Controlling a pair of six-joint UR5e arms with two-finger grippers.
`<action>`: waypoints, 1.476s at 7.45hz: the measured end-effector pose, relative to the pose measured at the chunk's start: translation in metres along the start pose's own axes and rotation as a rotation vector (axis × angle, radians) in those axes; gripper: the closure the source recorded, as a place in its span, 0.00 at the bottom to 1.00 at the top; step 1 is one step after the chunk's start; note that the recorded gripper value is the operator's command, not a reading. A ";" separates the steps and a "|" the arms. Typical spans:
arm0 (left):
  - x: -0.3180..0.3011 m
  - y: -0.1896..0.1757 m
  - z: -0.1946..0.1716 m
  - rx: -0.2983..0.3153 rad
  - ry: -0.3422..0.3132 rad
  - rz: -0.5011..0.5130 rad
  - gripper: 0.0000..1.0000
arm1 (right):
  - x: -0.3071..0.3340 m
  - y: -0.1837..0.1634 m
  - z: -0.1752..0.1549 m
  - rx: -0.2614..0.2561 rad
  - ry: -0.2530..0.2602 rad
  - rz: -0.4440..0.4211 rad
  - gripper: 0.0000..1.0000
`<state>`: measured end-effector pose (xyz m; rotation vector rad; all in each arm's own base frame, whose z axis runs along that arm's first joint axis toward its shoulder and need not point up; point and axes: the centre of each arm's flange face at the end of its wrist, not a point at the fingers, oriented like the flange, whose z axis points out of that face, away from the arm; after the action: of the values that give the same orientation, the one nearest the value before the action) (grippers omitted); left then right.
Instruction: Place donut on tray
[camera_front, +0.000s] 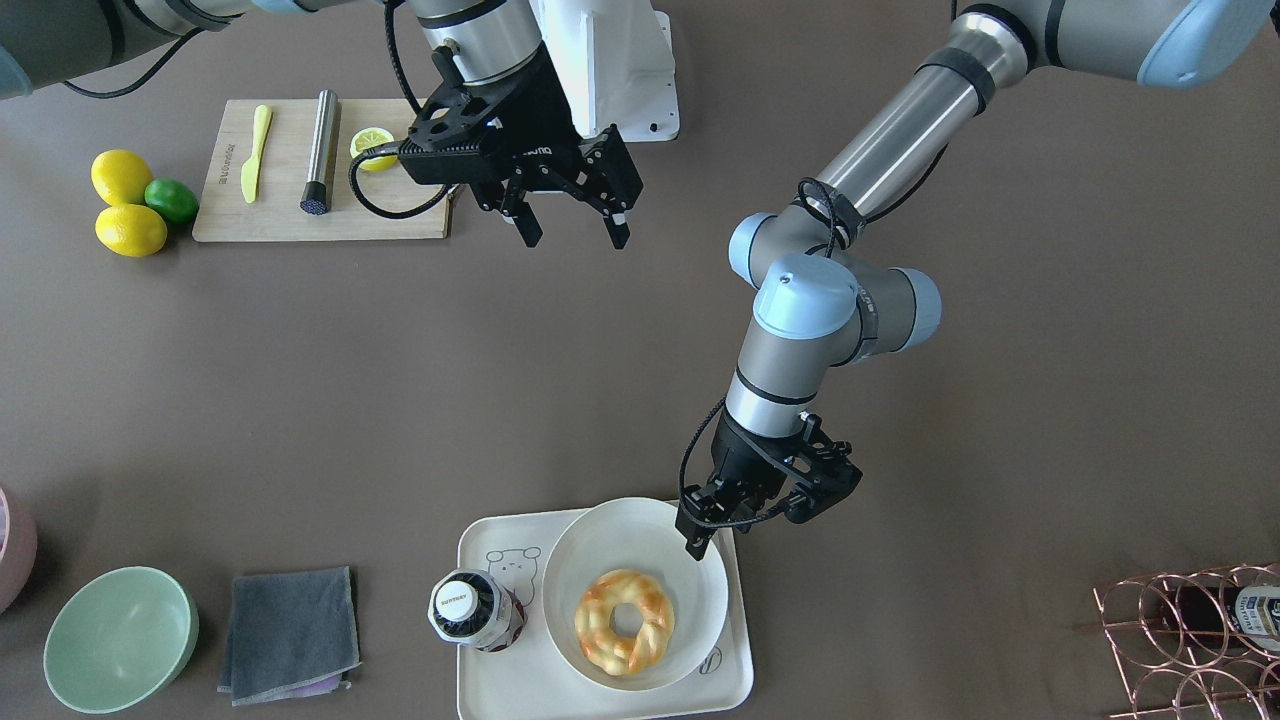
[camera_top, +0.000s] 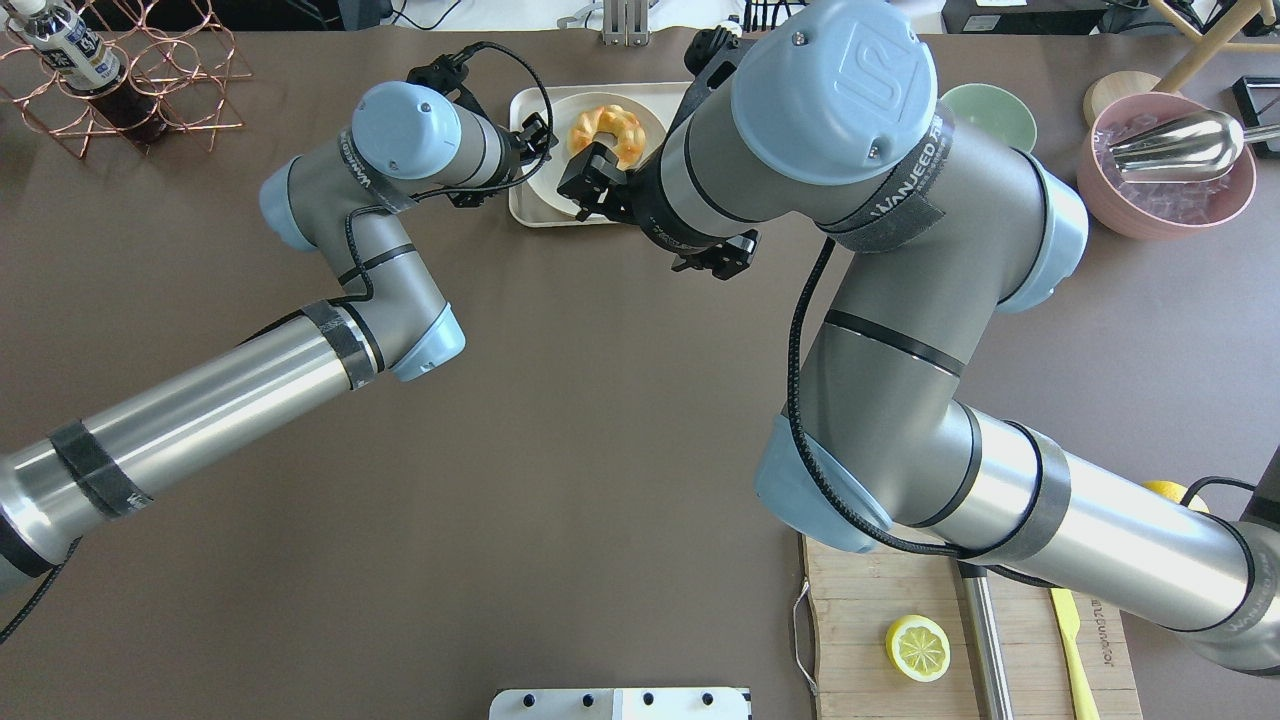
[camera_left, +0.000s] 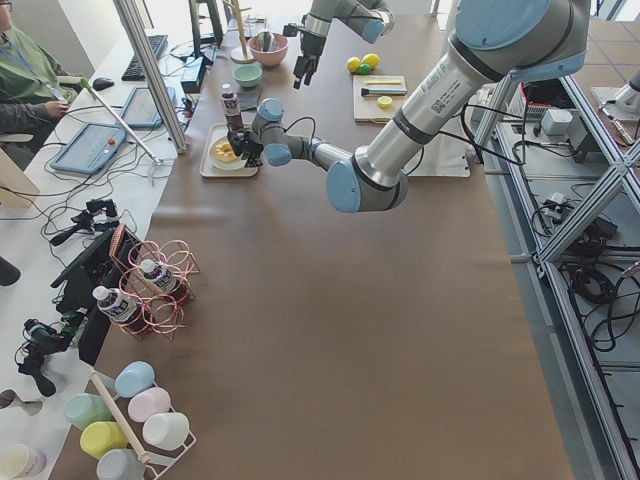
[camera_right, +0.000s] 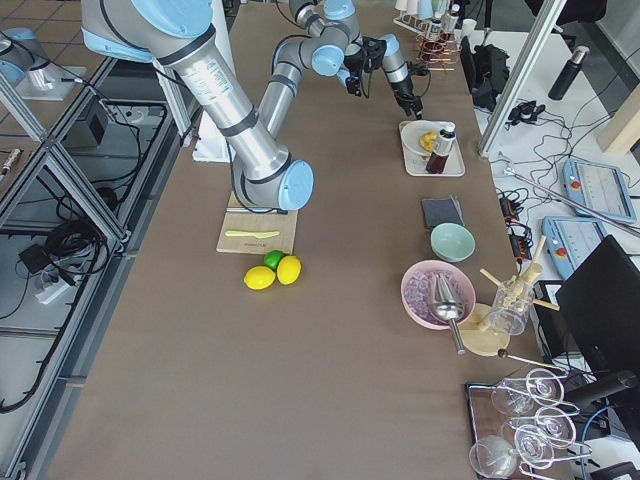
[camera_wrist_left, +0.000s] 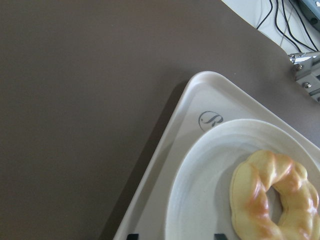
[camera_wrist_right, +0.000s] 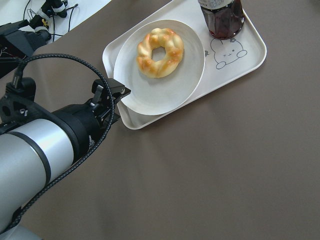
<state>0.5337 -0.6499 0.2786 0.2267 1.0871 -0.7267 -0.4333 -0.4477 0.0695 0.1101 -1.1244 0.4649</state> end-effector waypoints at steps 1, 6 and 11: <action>-0.006 -0.012 -0.008 0.008 0.008 0.016 0.02 | 0.000 0.000 0.001 0.000 0.003 0.001 0.00; -0.095 -0.124 -0.112 -0.144 -0.123 0.383 0.02 | 0.056 -0.076 0.005 0.018 0.222 -0.111 0.00; -0.234 -0.317 -0.281 -0.248 -0.319 0.802 0.02 | 0.287 -0.242 -0.041 -0.077 0.459 -0.410 0.00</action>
<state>0.0662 -0.6464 0.4045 0.2942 0.6809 0.0938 -0.1991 -0.5656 0.3412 0.1535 -0.6426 0.0695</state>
